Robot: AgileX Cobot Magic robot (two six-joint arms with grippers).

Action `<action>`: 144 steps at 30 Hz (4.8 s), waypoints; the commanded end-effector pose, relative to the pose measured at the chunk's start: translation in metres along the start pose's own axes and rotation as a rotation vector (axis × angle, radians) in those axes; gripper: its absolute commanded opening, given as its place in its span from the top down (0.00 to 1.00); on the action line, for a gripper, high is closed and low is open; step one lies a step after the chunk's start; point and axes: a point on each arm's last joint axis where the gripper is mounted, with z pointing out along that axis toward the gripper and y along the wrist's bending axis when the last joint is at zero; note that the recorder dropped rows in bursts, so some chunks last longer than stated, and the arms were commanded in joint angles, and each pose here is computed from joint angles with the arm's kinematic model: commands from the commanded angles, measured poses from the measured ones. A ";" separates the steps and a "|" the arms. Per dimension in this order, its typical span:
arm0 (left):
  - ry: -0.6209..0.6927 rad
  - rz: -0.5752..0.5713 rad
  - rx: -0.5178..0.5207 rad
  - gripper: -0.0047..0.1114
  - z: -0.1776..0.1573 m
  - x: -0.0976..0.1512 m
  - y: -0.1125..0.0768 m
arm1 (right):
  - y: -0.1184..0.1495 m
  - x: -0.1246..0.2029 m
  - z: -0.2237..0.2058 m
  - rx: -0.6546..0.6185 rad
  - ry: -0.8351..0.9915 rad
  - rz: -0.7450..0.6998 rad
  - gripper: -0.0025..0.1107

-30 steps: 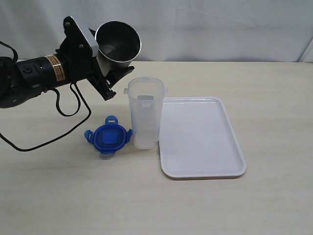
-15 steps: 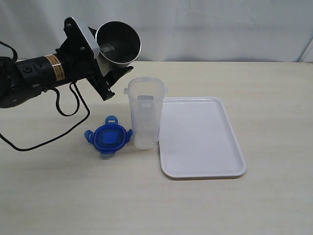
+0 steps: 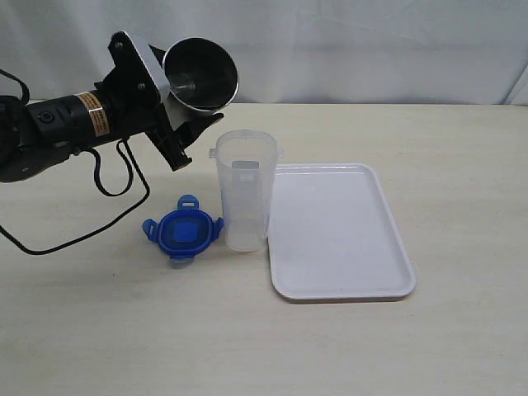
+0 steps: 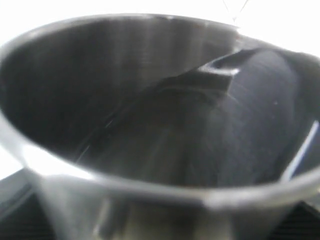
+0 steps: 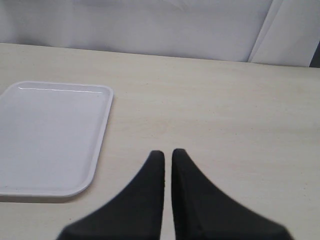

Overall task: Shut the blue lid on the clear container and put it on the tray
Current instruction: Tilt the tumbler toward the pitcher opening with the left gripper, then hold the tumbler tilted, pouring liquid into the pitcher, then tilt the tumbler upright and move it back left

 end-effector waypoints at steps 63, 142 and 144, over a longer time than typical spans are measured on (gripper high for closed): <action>-0.077 0.111 -0.087 0.96 -0.001 -0.016 0.014 | 0.000 -0.001 0.000 0.004 -0.001 0.001 0.93; -0.057 -0.493 -0.342 0.96 -0.006 -0.004 0.038 | 0.000 -0.001 0.000 0.004 -0.001 0.001 0.93; -0.038 -0.540 -0.397 0.96 -0.009 0.004 0.049 | 0.000 -0.001 0.000 0.004 -0.001 0.001 0.93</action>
